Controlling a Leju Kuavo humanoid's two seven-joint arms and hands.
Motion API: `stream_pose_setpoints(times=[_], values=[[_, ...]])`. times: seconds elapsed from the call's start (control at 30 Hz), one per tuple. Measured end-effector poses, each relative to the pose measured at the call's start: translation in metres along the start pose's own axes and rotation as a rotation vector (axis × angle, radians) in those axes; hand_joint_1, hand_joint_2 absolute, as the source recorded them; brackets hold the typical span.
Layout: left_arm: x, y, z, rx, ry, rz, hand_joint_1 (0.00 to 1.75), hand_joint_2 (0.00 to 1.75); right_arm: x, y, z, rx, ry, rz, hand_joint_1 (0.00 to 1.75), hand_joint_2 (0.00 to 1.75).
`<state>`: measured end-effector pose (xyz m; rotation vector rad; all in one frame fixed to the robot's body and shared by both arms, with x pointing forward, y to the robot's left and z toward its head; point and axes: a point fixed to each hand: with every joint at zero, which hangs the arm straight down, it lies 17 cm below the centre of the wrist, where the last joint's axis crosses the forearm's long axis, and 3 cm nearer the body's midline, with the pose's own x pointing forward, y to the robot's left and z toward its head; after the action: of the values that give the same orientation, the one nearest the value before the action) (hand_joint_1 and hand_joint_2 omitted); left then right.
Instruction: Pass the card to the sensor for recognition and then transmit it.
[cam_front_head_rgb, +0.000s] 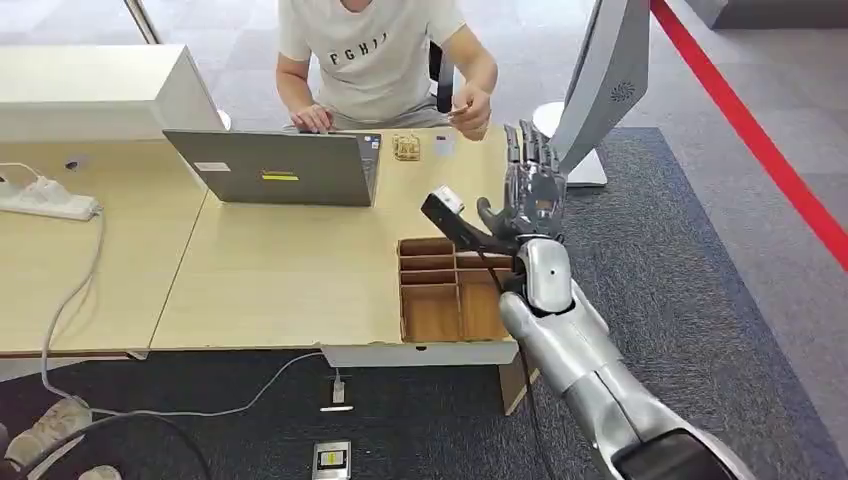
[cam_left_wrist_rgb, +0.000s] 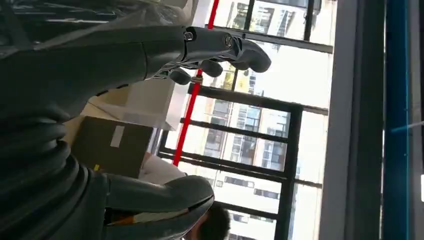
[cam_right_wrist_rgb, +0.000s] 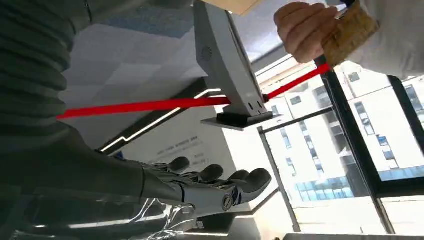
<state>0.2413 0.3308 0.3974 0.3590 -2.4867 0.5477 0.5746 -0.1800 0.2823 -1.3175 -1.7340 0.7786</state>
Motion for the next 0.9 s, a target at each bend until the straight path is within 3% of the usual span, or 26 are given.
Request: stream_pose_setpoints(times=[0.17,0.57,0.9], values=[[0.003,0.011,0.009,0.029,-0.007,0.025,0.0,1.75,0.014,-0.017,0.025,-0.035,-0.061,-0.075,0.0,1.75],[0.016,0.031,0.038,0.042,-0.03,-0.095,0.0,1.75,0.026,-0.086,0.14,-0.201,-0.16,-0.427,0.0,1.75],[0.015,0.027,0.045,0.019,-0.028,-0.307,0.0,1.75,0.038,-0.121,0.18,-0.243,-0.23,-0.667,0.0,1.75]])
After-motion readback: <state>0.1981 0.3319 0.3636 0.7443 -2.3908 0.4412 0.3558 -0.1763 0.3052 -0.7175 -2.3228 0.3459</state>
